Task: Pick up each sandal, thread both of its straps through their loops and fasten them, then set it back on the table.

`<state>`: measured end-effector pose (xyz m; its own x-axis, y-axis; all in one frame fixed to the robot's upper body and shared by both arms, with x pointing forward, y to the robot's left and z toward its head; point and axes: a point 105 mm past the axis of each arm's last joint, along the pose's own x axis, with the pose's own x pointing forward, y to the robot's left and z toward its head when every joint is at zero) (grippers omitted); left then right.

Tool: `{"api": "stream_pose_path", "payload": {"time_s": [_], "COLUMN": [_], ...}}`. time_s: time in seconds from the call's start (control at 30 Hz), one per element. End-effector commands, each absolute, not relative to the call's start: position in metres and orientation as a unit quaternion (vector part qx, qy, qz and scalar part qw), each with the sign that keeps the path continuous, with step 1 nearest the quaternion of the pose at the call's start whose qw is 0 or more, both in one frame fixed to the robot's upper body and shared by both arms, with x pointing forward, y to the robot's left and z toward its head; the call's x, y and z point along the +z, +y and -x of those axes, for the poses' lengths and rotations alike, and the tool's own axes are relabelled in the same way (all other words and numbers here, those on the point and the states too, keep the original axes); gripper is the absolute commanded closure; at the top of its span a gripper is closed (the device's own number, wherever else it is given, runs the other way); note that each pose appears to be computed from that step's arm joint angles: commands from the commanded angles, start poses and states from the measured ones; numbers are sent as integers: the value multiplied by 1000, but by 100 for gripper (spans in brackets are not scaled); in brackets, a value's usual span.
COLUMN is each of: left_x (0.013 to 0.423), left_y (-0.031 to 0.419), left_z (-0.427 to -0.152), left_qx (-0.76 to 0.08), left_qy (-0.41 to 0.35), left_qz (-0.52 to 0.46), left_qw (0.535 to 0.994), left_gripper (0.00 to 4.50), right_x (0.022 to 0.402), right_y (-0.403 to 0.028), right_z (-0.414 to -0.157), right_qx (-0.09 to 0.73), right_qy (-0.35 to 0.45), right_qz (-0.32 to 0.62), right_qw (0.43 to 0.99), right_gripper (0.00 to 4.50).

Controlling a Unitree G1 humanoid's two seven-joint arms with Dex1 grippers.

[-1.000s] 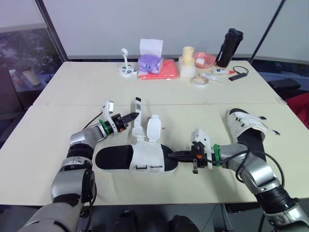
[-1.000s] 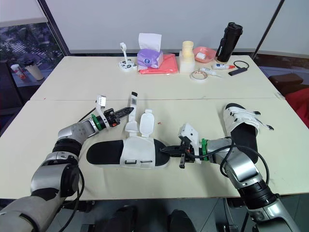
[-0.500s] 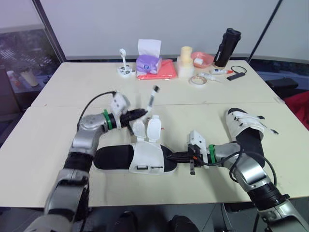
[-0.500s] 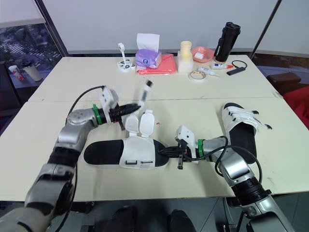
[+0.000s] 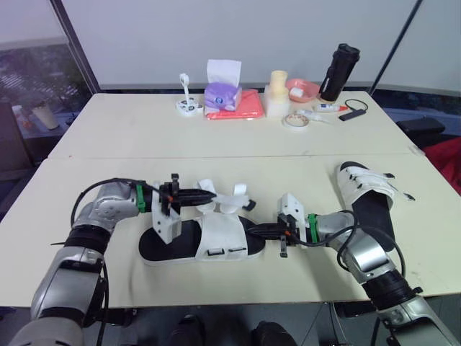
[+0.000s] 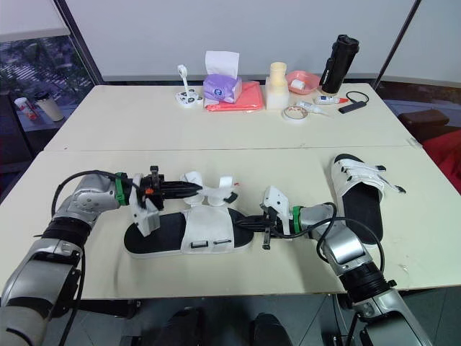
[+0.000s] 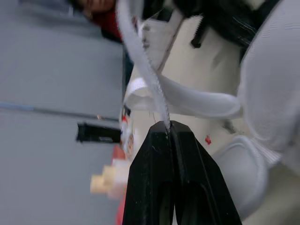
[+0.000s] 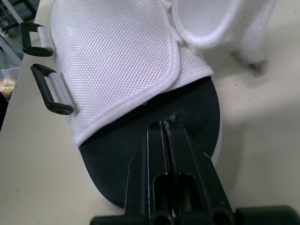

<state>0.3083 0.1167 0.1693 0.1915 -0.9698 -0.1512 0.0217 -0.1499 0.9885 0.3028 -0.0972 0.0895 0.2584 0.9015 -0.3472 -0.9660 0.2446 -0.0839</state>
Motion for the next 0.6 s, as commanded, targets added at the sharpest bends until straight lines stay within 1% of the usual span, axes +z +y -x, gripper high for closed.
{"api": "stream_pose_path", "payload": {"time_s": [0.03, 0.17, 0.33, 0.4, 0.43, 0.47, 0.5, 0.6], "left_x": [183, 194, 200, 202, 207, 213, 215, 202], "left_y": [124, 131, 132, 133, 135, 139, 141, 139], "left_z": [-307, -317, -315, -315, -319, -326, -327, -313], "left_qx": [-455, -421, -403, -396, -383, -363, -355, -390], "left_qy": [-442, -445, -464, -470, -470, -465, -465, -473], "left_qz": [-604, -604, -611, -608, -604, -597, -596, -601], "left_qw": [482, 509, 498, 502, 518, 543, 550, 513], "left_gripper": [447, 447, 447, 447, 447, 447, 447, 447], "right_x": [73, 68, 64, 63, 63, 62, 61, 60], "right_y": [-108, -110, -111, -111, -111, -112, -112, -114], "right_z": [-307, -306, -306, -306, -306, -307, -307, -310], "right_qx": [576, 574, 574, 573, 573, 572, 571, 567], "right_qy": [149, 156, 161, 163, 164, 165, 166, 168], "right_qz": [151, 153, 152, 153, 154, 154, 155, 154], "right_qw": [790, 789, 788, 788, 788, 788, 789, 791], "right_gripper": [450, 450, 450, 450, 450, 450, 450, 450]}}
